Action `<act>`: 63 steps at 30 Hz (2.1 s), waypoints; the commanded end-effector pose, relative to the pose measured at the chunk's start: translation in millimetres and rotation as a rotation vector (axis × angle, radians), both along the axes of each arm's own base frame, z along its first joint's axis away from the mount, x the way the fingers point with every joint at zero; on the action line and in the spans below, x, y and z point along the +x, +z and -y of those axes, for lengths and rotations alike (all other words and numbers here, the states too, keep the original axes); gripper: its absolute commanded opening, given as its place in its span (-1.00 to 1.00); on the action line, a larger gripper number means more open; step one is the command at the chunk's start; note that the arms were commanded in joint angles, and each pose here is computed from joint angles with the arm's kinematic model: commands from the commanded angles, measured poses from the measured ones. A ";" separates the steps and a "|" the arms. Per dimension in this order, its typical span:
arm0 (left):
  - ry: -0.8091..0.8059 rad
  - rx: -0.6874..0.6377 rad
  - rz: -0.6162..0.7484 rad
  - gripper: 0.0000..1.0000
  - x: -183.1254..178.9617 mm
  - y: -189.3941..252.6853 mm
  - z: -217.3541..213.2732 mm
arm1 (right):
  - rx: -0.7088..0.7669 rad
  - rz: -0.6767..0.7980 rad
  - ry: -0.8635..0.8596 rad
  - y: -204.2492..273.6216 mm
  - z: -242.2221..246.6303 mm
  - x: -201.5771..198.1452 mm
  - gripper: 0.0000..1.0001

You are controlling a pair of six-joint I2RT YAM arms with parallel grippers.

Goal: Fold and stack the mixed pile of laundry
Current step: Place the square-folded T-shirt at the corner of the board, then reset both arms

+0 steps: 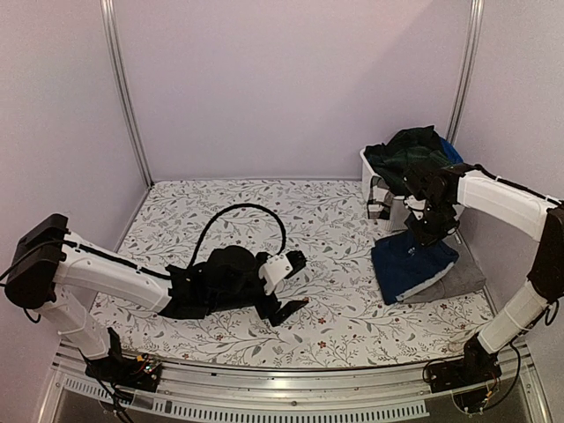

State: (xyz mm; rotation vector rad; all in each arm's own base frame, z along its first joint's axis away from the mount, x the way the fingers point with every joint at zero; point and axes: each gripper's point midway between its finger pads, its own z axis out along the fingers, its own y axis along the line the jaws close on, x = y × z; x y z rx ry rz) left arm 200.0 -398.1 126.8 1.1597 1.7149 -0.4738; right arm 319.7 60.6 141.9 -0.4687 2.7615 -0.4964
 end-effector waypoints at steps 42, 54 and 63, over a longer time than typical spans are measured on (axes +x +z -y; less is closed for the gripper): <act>0.071 -0.033 -0.072 0.99 22.4 3.7 -18.0 | -0.444 0.358 -0.297 14.6 154.9 59.5 0.60; 0.340 -0.277 -0.287 0.99 97.3 47.9 -73.0 | 0.176 0.549 -0.205 84.4 75.7 86.6 0.97; 0.545 -0.484 -0.434 0.99 146.9 96.2 -160.0 | 0.669 0.592 0.004 111.9 -8.1 88.3 0.98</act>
